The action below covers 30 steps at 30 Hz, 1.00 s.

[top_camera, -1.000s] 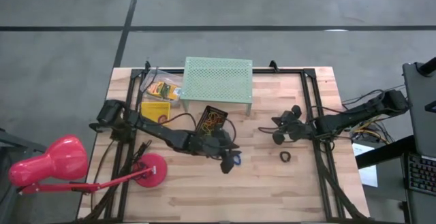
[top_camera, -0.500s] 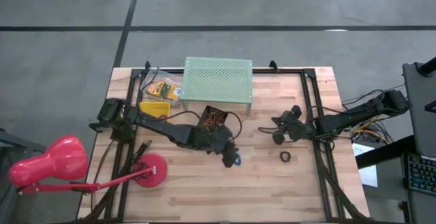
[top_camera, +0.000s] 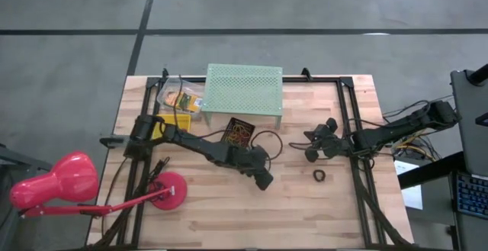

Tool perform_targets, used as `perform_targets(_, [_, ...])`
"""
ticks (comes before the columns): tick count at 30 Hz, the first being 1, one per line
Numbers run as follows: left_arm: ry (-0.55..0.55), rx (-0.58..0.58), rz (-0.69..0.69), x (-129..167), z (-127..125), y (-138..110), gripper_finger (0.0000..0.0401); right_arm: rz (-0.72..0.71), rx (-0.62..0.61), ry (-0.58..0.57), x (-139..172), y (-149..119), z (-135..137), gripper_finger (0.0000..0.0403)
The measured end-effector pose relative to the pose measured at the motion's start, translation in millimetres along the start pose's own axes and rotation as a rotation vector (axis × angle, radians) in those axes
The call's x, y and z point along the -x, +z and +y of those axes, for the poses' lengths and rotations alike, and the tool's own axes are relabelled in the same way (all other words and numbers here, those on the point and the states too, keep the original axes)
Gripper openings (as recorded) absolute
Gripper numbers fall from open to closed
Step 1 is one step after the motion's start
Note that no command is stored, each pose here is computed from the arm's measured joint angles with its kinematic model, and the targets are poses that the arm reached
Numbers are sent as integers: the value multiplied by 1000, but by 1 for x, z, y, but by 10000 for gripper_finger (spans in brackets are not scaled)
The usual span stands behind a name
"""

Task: Pick & Place Office Desk Supplies
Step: Put the blue spring rubber band into the yellow bin

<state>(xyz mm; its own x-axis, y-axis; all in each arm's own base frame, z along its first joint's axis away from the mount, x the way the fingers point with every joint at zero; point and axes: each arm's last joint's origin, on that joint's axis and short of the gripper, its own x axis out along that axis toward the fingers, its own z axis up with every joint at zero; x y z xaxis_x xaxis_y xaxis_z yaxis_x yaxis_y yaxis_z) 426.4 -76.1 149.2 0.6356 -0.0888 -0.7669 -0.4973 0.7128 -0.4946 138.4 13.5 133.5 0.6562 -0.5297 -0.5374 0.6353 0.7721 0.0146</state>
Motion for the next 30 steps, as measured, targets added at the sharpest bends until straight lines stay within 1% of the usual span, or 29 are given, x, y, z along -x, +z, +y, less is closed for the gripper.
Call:
perform_targets(4, [63, 16, 28, -1, 2, 3, 127, 0, 0, -1, 0, 0, 0, 8])
perform_targets(7, [80, 46, 28, -1, 5, 5, 127, 0, 0, -1, 0, 0, 0, 8])
perform_targets(14, [80, 49, 40, -1, 5, 4, 127, 0, 0, 0, 0, 0, 0, 8])
perform_targets(18, [71, 12, 33, 2, -4, 6, 127, 0, 0, 0, 0, 0, 0, 8])
perform_targets(23, [105, -13, 15, 7, -14, 5, 127, 0, 0, 0, 0, 0, 0, 8])
perform_targets(26, [112, 30, 14, 8, -16, 3, 127, 0, 0, 0, 0, 0, 0, 8])
perform_targets(30, [165, 102, -5, 7, -15, -2, 127, 0, 0, 0, 0, 0, 0, 8])
